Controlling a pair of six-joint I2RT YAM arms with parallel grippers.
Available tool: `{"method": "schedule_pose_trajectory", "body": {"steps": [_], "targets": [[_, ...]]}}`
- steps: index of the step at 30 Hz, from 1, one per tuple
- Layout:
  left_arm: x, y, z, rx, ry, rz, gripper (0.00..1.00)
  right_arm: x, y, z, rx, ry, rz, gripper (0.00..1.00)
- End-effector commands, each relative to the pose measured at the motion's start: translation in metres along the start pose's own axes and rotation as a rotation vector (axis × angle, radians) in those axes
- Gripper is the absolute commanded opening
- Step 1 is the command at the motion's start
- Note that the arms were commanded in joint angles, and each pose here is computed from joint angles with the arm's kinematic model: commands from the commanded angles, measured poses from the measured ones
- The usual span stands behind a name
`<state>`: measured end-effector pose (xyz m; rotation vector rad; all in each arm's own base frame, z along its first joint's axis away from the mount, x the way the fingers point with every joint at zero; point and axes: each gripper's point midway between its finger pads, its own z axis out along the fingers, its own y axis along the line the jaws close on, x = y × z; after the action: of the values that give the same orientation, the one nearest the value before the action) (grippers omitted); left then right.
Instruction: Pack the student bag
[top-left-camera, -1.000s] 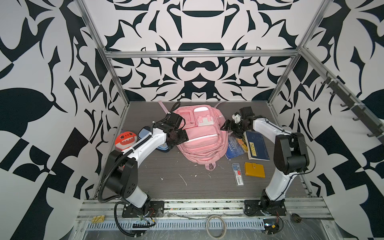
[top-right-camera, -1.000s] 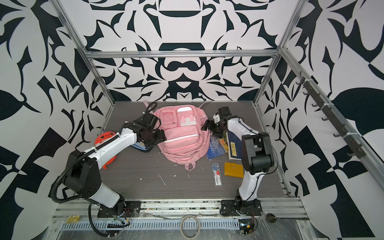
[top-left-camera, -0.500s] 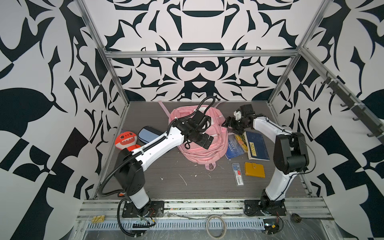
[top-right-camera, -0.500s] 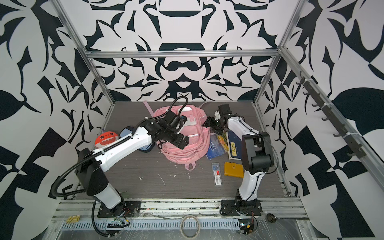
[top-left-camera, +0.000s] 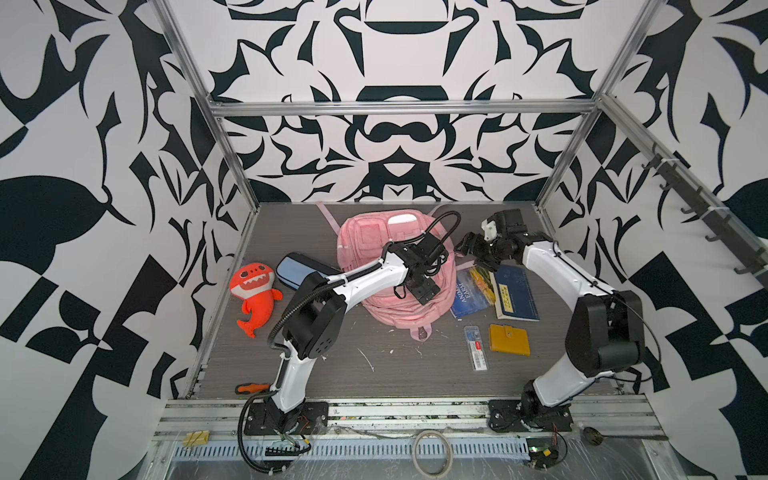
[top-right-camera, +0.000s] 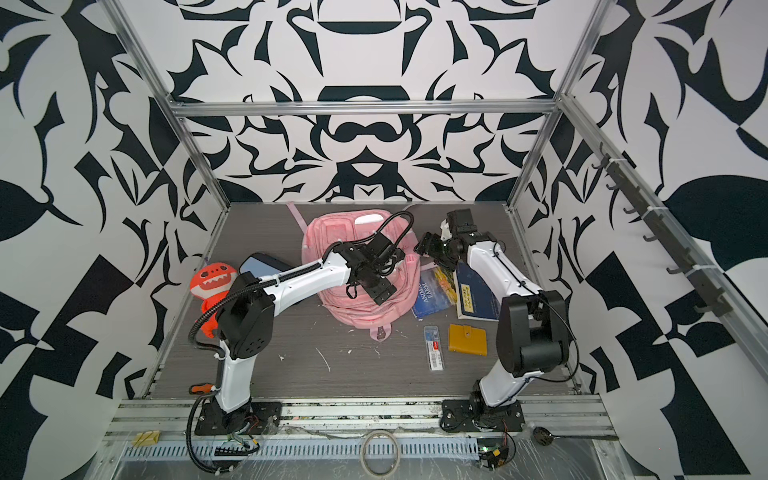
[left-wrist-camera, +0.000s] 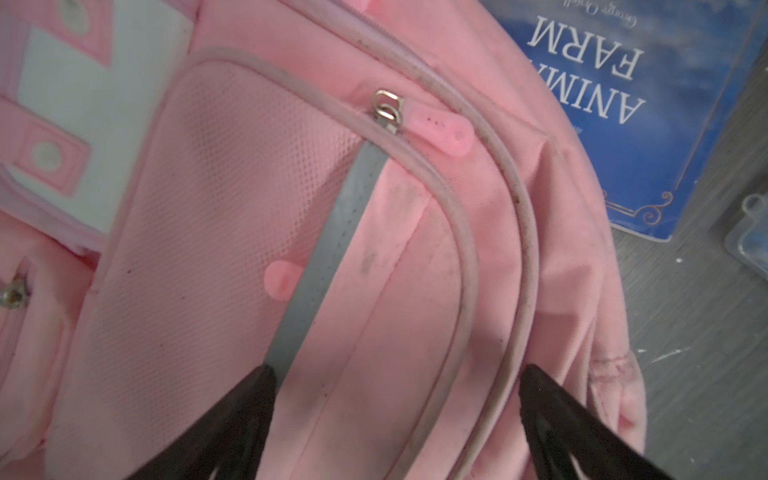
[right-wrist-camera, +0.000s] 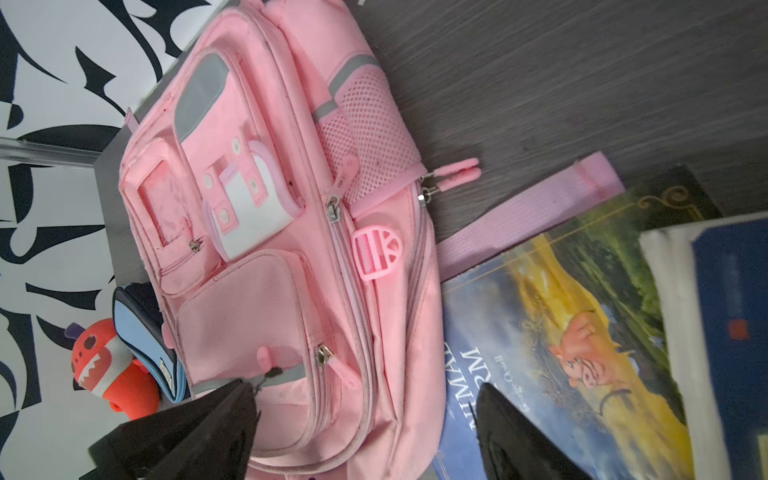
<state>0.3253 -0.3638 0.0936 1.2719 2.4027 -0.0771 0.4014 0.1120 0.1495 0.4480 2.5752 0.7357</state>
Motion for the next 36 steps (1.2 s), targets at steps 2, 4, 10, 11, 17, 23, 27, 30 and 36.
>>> {"method": "schedule_pose_trajectory", "body": {"steps": [2,4,10,11,17,23,27,30,36], "targets": [[0.002,0.017,0.014,-0.104,0.018,0.059,0.76,-0.001,-0.005,-0.018,0.022,-0.055,-0.038,0.84],[0.0,0.021,0.013,-0.121,0.008,0.064,0.58,-0.002,-0.002,-0.024,0.009,-0.075,-0.09,0.83],[-0.01,0.012,-0.014,-0.051,-0.049,-0.021,0.2,-0.005,0.018,-0.059,-0.064,-0.24,-0.371,0.83],[-0.012,0.012,-0.019,-0.047,-0.061,-0.038,0.12,-0.005,0.019,-0.065,-0.066,-0.273,-0.41,0.84],[-0.019,0.018,-0.055,-0.027,-0.122,-0.102,0.0,0.007,0.022,-0.074,-0.09,-0.324,-0.612,0.86],[-0.007,0.019,-0.098,-0.007,-0.223,-0.119,0.0,0.034,0.023,-0.077,-0.141,-0.322,-0.829,0.86],[0.008,0.022,-0.121,0.082,-0.279,-0.137,0.0,0.042,0.02,-0.074,-0.131,-0.274,-0.94,0.85],[0.016,0.021,-0.14,0.222,-0.308,-0.176,0.0,0.047,0.019,-0.062,-0.156,-0.21,-0.988,0.84],[0.025,0.02,-0.16,0.408,-0.303,-0.25,0.0,0.067,0.019,-0.035,-0.287,-0.106,-0.985,0.81]]}}
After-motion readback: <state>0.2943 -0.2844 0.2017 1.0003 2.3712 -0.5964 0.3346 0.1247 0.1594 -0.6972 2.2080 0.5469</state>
